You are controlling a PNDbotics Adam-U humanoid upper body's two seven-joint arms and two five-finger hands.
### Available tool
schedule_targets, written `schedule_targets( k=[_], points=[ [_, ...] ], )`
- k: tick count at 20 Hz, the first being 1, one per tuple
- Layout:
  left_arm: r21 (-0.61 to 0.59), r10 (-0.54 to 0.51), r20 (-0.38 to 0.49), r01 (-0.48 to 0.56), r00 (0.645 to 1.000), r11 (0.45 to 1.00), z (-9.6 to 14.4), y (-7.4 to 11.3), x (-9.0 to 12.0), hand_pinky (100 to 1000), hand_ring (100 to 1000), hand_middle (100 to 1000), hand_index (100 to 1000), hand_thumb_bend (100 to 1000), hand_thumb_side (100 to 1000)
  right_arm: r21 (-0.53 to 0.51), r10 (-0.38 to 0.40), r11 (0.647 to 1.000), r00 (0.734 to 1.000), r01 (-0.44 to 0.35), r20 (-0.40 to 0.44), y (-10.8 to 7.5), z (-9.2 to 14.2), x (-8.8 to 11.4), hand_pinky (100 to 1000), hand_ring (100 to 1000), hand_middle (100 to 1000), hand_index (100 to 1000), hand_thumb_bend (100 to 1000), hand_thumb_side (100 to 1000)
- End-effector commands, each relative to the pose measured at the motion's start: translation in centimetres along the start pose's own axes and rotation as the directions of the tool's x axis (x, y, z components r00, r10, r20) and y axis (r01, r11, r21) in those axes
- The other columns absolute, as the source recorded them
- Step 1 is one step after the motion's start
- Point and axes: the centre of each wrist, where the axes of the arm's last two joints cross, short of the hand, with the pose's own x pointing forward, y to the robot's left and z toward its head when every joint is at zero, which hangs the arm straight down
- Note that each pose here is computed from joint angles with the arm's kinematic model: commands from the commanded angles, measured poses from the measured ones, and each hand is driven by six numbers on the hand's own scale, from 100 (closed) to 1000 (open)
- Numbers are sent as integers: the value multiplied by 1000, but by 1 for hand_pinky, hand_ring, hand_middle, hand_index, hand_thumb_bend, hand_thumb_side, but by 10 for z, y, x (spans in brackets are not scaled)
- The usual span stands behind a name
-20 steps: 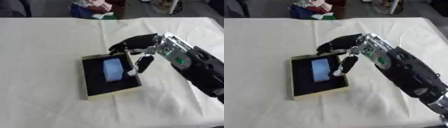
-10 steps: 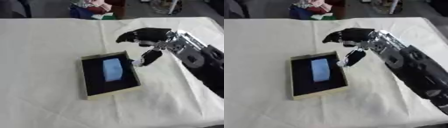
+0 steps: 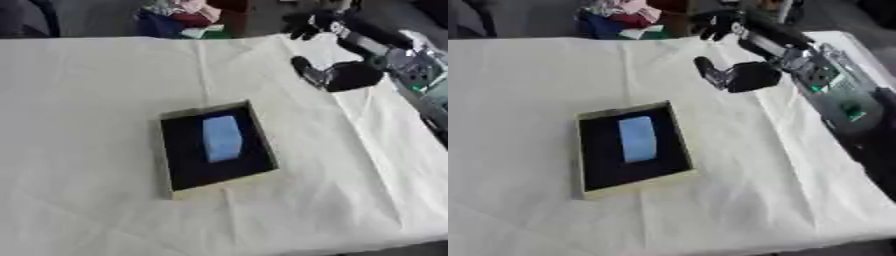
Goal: Pick up objects on the table and place them in the box.
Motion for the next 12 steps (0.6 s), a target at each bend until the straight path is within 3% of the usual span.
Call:
schedule_targets(
  k=[1,8,12],
  points=[
    [19,-14,17,14,1000,1000,-3,6,4,742,550,552,679,412,684,-162,-23,986,998,31,51,-11,4,17,728,773,760,950,100,540],
    [26,-12,8,12,1000,1000,-1,6,2,744,556,560,681,413,685,-296,-76,950,994,97,81,0,13,14,723,778,754,905,100,496],
    [28,-11,5,11,1000,1000,0,6,2,745,558,564,687,413,685,-354,-122,921,983,163,134,18,13,14,727,783,756,896,100,464]
  ],
)
